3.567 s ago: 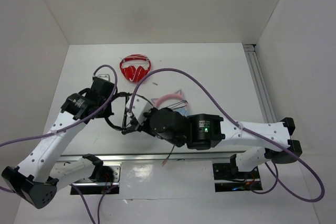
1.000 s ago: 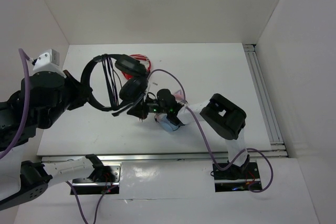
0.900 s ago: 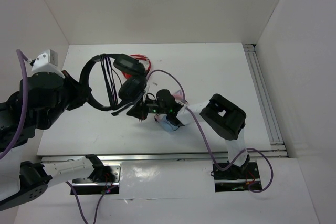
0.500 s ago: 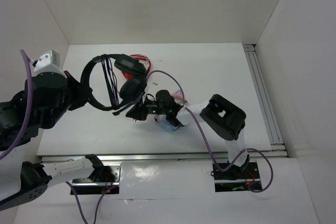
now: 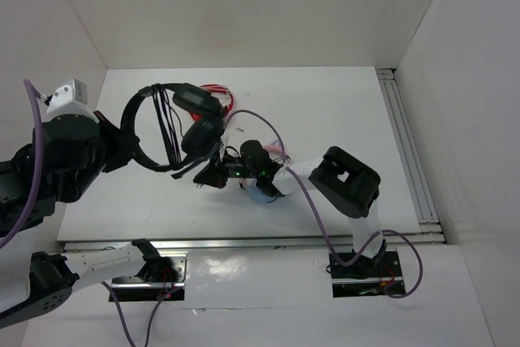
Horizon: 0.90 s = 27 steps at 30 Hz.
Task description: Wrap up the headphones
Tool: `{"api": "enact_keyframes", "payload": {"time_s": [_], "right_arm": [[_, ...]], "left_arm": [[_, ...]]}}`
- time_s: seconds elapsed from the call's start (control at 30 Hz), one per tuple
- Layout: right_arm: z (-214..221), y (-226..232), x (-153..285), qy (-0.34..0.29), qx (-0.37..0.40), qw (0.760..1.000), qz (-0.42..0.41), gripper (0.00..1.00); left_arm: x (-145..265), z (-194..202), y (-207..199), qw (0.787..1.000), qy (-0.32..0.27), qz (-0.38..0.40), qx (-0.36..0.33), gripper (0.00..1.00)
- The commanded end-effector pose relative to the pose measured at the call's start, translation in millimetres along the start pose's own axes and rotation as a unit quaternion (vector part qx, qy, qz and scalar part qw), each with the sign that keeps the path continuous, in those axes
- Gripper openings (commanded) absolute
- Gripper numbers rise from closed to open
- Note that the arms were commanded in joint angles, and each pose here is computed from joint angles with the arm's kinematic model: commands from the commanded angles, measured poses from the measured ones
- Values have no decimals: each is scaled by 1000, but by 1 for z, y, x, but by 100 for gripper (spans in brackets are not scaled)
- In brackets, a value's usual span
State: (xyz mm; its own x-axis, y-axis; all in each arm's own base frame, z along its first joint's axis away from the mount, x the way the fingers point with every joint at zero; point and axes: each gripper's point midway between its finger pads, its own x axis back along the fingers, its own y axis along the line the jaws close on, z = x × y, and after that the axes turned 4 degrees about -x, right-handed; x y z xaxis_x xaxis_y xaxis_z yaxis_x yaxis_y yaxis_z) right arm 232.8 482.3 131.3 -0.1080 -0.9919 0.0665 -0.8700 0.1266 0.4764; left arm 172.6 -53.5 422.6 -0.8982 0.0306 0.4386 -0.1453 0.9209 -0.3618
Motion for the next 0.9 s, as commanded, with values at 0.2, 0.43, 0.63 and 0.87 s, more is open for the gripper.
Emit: {"api": "enact_keyframes", "payload": {"time_s": [0.2, 0.43, 0.63, 0.87], "right_arm": [[-10, 35, -3, -21, 6, 999, 40, 0], [35, 124, 37, 22, 57, 983, 173, 0], [-16, 219, 64, 52, 159, 972, 163, 0], [-83, 193, 104, 124, 322, 897, 276, 0]], "left_arm": [[-20, -31, 13, 992, -88, -87, 21, 0], [-108, -30, 26, 971, -42, -234, -11, 0], [-167, 22, 60, 942, 30, -327, -64, 0], [-186, 116, 52, 960, 125, -204, -143, 0]]}}
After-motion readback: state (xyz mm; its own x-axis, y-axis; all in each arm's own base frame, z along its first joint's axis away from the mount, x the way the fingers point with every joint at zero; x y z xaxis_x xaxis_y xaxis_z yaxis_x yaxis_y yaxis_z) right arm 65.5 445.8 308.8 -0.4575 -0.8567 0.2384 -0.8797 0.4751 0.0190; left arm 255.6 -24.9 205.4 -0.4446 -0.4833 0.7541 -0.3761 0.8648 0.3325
